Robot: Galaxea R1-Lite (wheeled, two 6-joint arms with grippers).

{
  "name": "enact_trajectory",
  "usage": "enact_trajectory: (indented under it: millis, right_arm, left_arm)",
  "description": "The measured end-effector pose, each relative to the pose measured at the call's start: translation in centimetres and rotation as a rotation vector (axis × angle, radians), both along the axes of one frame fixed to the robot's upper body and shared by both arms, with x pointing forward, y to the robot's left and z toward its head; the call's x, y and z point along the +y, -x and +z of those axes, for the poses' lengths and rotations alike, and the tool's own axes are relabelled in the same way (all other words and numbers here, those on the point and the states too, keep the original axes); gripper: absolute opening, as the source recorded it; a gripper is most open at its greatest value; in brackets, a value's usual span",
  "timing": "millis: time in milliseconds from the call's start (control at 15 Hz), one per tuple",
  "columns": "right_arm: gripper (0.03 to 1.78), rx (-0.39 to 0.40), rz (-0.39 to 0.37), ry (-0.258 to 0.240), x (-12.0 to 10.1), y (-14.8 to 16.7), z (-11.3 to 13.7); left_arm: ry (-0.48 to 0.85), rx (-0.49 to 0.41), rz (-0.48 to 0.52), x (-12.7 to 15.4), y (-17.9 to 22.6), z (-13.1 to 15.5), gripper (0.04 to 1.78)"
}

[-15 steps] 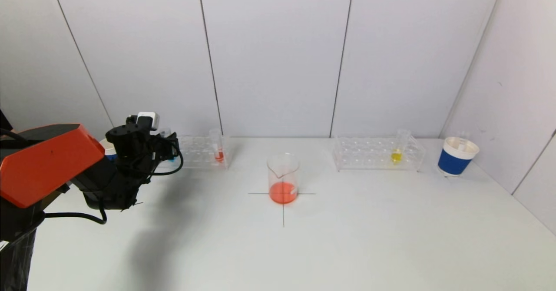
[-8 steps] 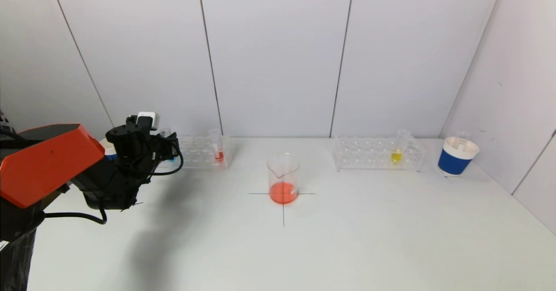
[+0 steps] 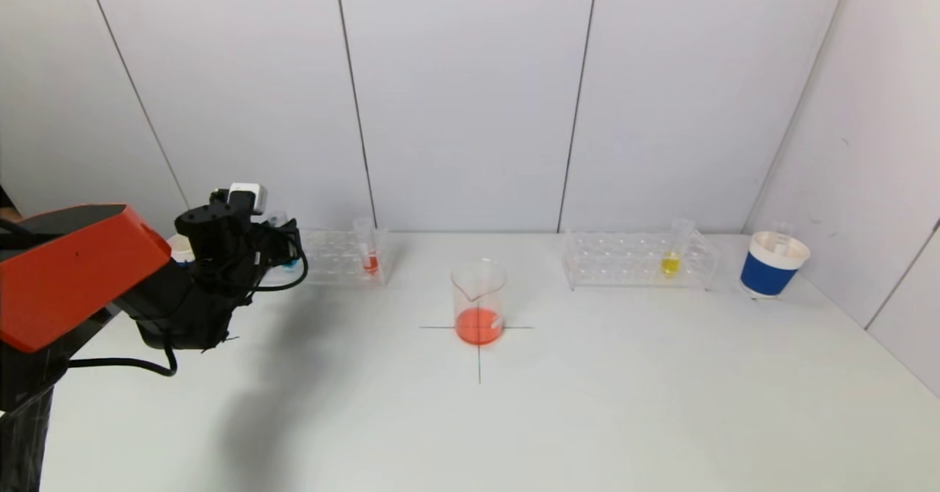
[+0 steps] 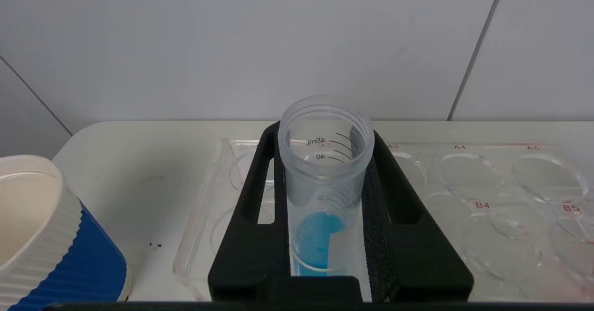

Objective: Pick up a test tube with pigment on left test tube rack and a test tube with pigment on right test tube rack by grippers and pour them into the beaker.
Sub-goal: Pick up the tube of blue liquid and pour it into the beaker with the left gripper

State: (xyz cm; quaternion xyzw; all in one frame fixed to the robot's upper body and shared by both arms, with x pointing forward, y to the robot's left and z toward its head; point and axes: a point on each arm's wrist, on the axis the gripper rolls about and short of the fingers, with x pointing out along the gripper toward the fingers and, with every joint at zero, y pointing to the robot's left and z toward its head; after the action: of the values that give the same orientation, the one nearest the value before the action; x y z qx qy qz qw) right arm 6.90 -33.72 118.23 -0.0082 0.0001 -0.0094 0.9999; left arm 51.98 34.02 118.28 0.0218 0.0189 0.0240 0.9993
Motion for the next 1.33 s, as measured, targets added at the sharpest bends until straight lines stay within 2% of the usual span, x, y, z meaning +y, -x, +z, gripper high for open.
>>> enact_trajectory:
  millis: [1333]
  right_arm:
    - [1.77, 0.000, 0.000, 0.000, 0.0, 0.0, 0.0]
  left_arm:
    - [-0.001, -0.047, -0.004, -0.3, 1.1, 7.7, 0.45]
